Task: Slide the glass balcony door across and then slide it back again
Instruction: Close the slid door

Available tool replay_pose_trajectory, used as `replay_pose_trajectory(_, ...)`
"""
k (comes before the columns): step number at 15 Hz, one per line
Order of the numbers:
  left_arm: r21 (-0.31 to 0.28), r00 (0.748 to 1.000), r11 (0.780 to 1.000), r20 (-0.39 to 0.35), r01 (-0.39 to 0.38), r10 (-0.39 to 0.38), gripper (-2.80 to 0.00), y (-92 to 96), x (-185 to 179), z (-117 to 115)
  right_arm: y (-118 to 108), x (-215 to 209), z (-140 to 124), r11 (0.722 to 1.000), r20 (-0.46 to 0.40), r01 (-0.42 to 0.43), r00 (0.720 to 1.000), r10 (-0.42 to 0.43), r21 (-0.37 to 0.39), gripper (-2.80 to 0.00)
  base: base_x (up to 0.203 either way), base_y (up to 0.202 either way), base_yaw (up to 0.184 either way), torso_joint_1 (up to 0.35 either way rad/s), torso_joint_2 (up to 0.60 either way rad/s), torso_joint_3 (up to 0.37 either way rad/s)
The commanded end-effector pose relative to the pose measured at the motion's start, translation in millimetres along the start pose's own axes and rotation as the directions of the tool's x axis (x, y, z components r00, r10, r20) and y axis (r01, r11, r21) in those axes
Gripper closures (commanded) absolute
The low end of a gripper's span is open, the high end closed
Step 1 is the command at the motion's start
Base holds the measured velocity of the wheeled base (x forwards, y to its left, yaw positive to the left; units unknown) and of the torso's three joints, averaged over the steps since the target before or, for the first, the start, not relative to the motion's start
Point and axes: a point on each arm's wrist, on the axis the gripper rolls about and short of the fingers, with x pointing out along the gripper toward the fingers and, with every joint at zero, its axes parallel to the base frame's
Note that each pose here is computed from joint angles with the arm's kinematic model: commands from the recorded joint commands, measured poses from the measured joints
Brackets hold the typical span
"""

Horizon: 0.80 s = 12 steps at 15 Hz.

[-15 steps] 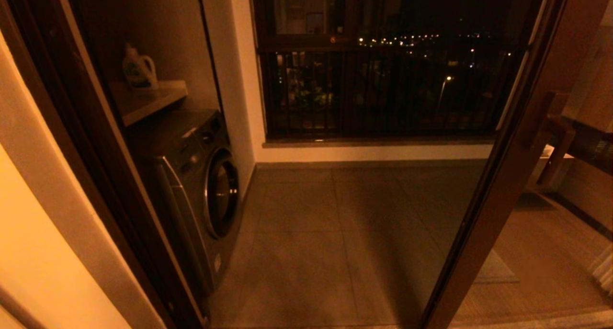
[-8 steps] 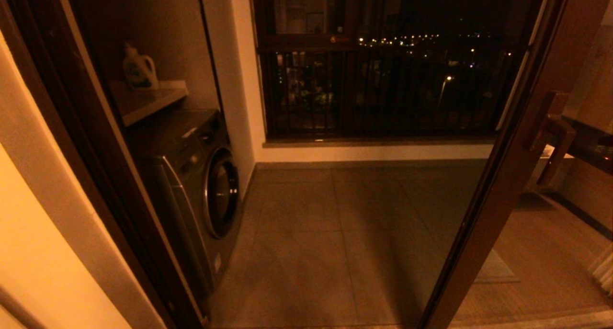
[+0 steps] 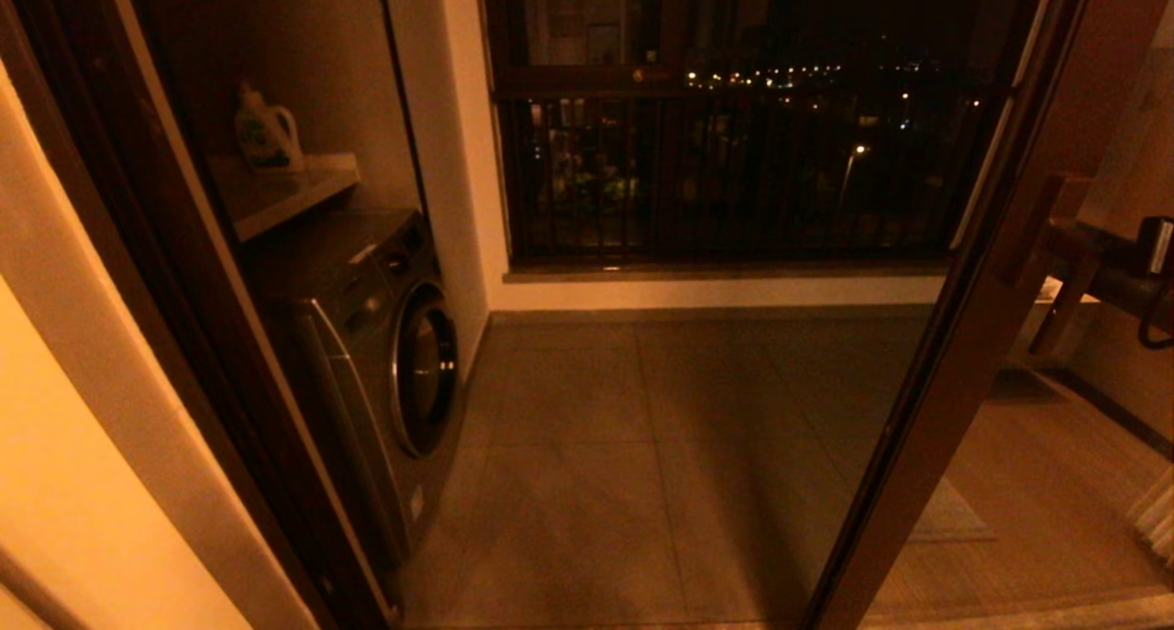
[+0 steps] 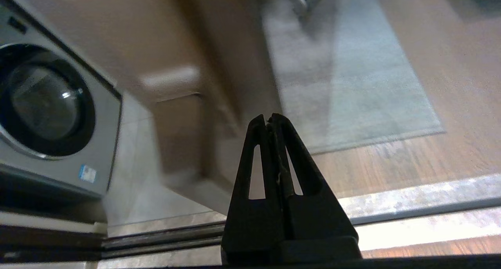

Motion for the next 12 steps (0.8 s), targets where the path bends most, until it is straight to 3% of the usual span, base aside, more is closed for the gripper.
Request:
replay_pose_trajectory(1,-0.001,0.999,1.000,-0.040,0.000,0.000,0.00,0.1,2.1,-11.3,8.4,6.0,-1.7,1.000,-0.013,-0.030,0.999,0.030,0.000,0.00,0.000,0.000,0.000,0.000,0.00,0.000)
replay_pose_trajectory(12,-0.001,0.999,1.000,-0.040,0.000,0.000,0.00,0.1,2.1,-11.3,32.3,12.0,-1.6,0.997,-0.021,-0.080,0.997,0.080,-0.007,0.00,0.000,0.000,0.000,0.000,0.00,0.000)
